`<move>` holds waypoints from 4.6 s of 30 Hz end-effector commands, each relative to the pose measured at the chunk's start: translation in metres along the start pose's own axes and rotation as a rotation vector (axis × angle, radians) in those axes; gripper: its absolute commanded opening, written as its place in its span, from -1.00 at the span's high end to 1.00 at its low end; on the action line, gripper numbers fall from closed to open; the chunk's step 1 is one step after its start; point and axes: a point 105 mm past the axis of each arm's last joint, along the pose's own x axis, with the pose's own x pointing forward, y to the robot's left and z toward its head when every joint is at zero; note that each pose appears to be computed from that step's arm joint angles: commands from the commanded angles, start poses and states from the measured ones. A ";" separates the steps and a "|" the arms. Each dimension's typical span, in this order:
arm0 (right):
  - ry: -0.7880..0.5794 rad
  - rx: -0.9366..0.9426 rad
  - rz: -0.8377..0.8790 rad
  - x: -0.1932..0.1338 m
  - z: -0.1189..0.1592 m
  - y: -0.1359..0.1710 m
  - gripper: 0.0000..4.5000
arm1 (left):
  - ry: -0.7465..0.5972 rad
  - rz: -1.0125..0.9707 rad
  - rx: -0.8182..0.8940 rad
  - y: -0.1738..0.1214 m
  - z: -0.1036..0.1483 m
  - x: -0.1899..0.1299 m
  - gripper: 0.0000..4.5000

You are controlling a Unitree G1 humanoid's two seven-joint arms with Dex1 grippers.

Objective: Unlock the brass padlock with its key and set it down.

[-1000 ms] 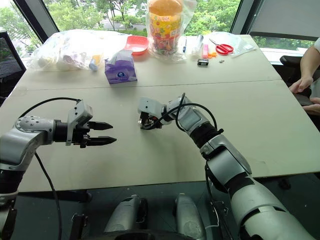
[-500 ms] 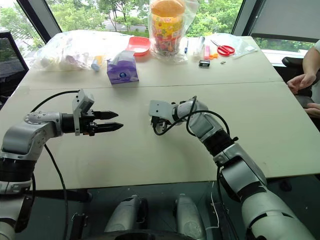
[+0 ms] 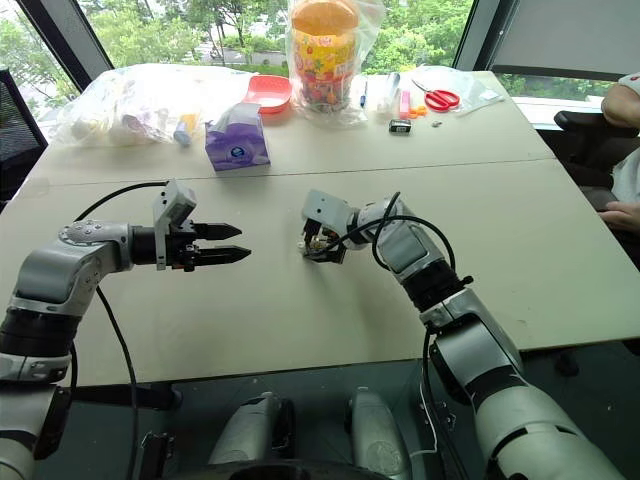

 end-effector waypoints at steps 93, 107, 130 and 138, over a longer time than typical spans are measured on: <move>-0.284 -0.497 -0.302 -0.071 0.077 0.014 0.69 | -0.181 -0.183 0.235 -0.012 0.069 0.061 0.99; -0.281 -0.558 -0.392 -0.075 0.082 0.001 0.69 | -0.252 -0.165 -0.032 0.000 0.081 0.050 0.21; -0.294 -0.567 -0.391 -0.074 0.087 0.006 0.69 | -0.216 -0.195 0.003 -0.003 0.078 0.074 1.00; -0.284 -0.517 -0.373 -0.078 0.078 0.006 0.12 | -0.279 -0.158 -0.057 0.005 0.083 0.066 1.00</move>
